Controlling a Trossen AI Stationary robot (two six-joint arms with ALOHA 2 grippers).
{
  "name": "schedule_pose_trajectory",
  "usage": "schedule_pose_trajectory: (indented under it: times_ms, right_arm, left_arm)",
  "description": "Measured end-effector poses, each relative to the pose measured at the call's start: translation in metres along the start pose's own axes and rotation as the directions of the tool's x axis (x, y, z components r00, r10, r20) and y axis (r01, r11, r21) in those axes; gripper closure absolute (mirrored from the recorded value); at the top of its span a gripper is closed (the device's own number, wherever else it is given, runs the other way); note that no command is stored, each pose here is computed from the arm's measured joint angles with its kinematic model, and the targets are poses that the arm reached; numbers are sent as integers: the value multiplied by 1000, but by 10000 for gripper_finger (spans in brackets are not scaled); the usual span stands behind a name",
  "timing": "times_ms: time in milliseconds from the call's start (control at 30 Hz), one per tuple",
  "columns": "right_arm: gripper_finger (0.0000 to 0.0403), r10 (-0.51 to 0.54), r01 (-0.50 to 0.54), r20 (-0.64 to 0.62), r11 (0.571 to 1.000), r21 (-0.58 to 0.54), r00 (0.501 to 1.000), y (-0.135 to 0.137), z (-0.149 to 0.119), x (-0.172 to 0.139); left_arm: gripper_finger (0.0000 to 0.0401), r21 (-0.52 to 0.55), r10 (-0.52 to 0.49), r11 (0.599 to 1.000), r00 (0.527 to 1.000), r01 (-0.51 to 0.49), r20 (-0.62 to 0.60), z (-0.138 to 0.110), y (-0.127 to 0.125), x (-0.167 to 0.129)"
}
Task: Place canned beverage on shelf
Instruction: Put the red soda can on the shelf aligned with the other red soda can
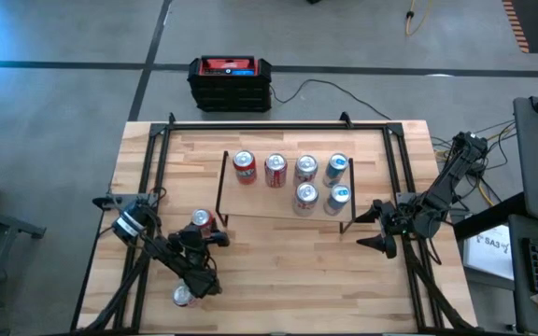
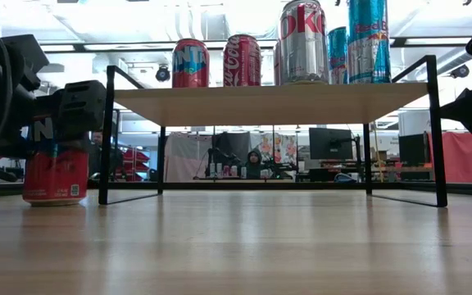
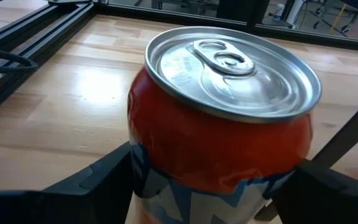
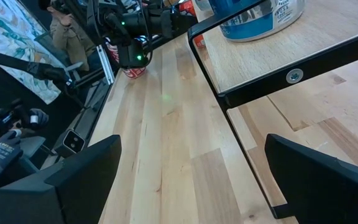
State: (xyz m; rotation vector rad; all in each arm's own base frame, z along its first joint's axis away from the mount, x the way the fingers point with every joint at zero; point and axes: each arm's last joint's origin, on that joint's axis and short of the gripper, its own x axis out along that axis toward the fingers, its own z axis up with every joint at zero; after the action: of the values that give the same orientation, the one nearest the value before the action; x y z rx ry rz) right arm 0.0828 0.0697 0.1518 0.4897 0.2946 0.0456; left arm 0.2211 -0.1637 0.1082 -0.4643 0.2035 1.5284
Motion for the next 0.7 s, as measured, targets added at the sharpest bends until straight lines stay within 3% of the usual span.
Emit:
schedule_pose_trajectory:
  times_ms: [367, 500, 700]
  right_arm:
    - [19, 0, 0, 0, 1000, 0, 1000, 0, 0, 0]
    - [19, 0, 0, 0, 1000, 0, 1000, 0, 0, 0]
    - [19, 0, 0, 0, 1000, 0, 1000, 0, 0, 0]
  left_arm:
    - [116, -23, 43, 999, 996, -45, -73, 5, -12, -18]
    - [116, -9, 89, 996, 983, -92, -162, 15, -19, -31]
    - [116, -58, 47, 996, 962, -64, -268, 40, -25, -53]
